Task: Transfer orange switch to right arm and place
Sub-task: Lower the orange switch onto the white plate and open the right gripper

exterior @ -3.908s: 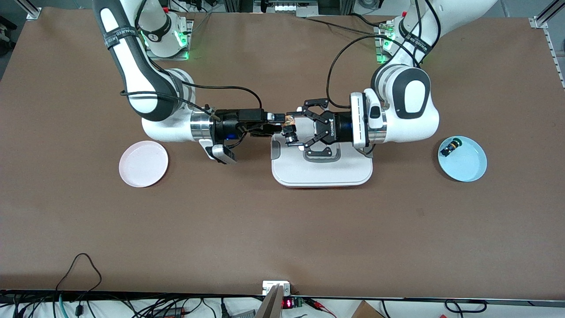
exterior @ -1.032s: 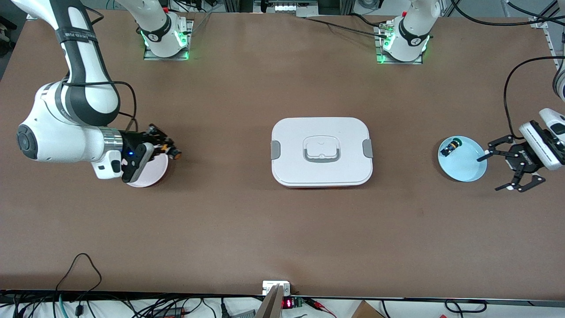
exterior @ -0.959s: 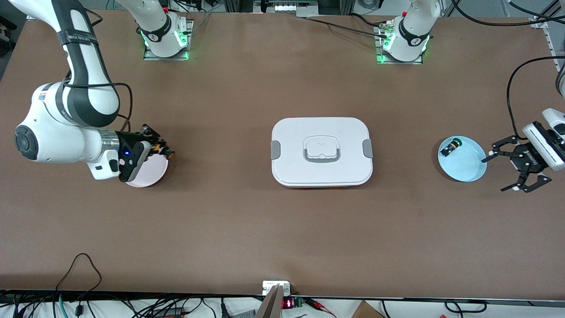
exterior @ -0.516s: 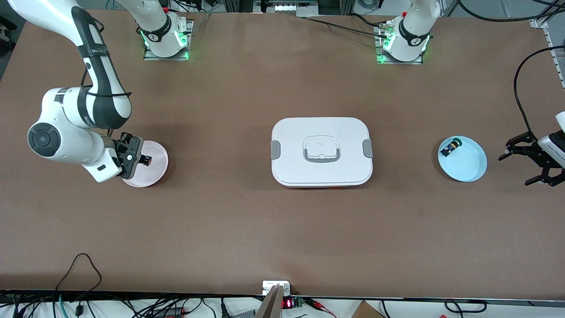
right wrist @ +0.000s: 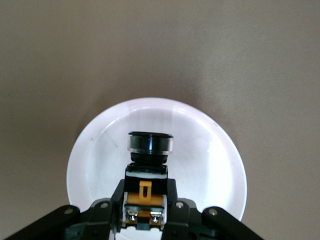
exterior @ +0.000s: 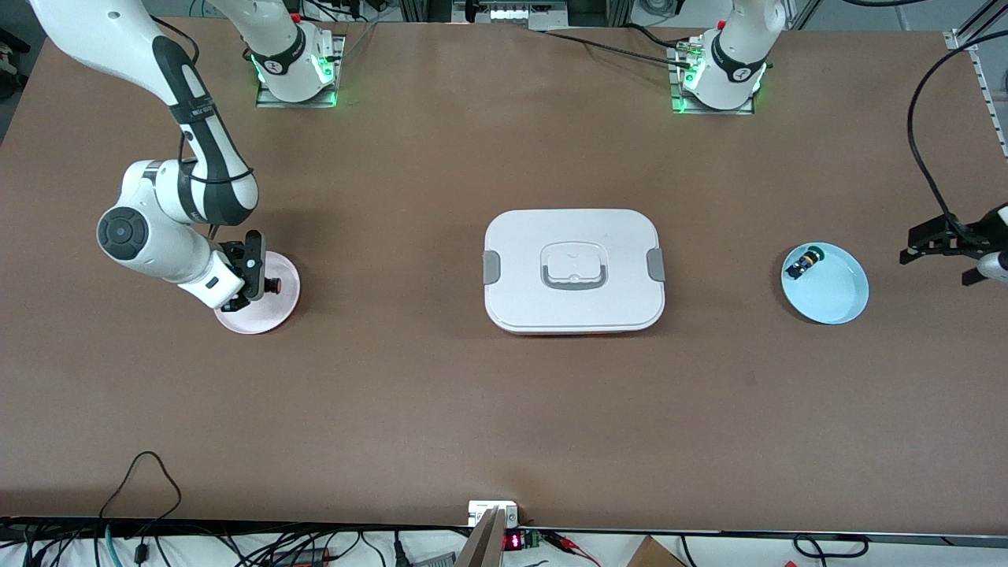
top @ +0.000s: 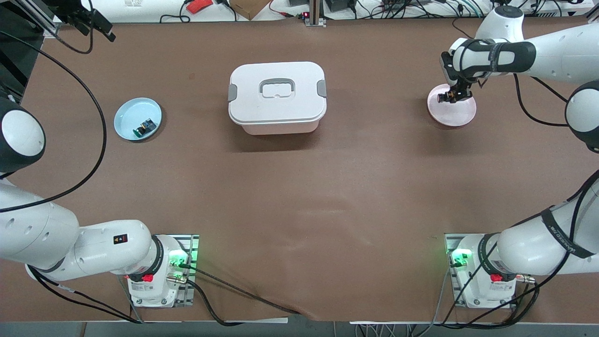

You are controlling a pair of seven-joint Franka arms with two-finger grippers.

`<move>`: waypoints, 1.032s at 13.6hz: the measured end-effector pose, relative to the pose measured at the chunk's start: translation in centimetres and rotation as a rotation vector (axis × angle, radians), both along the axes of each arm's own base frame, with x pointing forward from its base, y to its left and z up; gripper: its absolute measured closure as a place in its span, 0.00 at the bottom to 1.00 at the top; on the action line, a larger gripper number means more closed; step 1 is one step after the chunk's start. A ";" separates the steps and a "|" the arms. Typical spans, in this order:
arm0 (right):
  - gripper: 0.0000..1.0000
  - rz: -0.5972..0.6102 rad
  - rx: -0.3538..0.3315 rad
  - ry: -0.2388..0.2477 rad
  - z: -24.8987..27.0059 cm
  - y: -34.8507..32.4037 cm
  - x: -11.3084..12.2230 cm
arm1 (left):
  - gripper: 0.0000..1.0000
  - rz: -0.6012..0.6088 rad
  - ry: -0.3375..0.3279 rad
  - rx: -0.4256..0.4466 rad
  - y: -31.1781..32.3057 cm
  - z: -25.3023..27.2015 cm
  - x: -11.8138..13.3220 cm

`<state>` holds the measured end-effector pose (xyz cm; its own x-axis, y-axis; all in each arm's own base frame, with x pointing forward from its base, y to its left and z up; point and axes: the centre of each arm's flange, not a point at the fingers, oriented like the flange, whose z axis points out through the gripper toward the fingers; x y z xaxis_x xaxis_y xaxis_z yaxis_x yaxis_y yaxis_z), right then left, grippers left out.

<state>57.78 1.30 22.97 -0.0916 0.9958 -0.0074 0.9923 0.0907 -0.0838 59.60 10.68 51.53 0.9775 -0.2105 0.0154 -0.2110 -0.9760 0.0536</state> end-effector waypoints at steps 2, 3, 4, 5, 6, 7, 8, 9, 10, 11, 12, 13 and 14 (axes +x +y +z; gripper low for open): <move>0.66 0.032 0.003 -0.004 -0.8 -1.2 -0.3 | 0.00 0.139 0.068 0.018 -2.8 0.8 -0.9; 0.66 0.044 0.005 -0.006 -1.1 -1.8 -0.3 | 0.00 0.204 0.098 0.027 -3.9 1.3 -1.4; 0.66 0.047 0.005 -0.003 -1.5 -2.2 -0.3 | 0.00 0.266 0.126 0.037 -4.8 1.8 -2.0; 0.66 0.049 0.006 0.001 -1.9 -2.6 -0.4 | 0.00 0.313 0.144 0.044 -5.6 2.4 -2.6; 0.66 0.048 0.006 0.002 -2.3 -2.7 -0.5 | 0.00 0.343 0.154 0.048 -6.3 3.0 -3.1; 0.66 0.048 0.006 -0.003 -2.7 -2.8 -0.5 | 0.00 0.357 0.154 0.050 -6.8 3.8 -3.5; 0.66 0.048 0.005 -0.004 -3.2 -2.8 -0.6 | 0.00 0.359 0.149 0.051 -7.1 4.7 -3.8; 0.66 0.046 0.005 -0.002 -3.6 -2.9 -0.8 | 0.00 0.360 0.142 0.050 -7.1 5.4 -3.9; 0.66 0.042 0.005 -0.001 -3.9 -3.1 -0.8 | 0.00 0.361 0.135 0.049 -7.1 5.9 -4.0; 0.59 0.038 0.005 -0.002 -4.0 -3.2 -0.8 | 0.00 0.362 0.131 0.049 -7.0 6.2 -4.0; 0.50 0.035 0.006 -0.006 -3.9 -3.3 -0.8 | 0.00 0.363 0.131 0.049 -7.0 6.2 -4.0; 0.41 0.019 0.010 -0.012 -3.6 -3.3 -0.6 | 0.00 0.362 0.131 0.049 -7.0 6.2 -4.0; 0.30 -0.013 0.020 -0.023 -3.0 -3.2 -0.2 | 0.00 0.362 0.131 0.049 -7.0 6.1 -3.9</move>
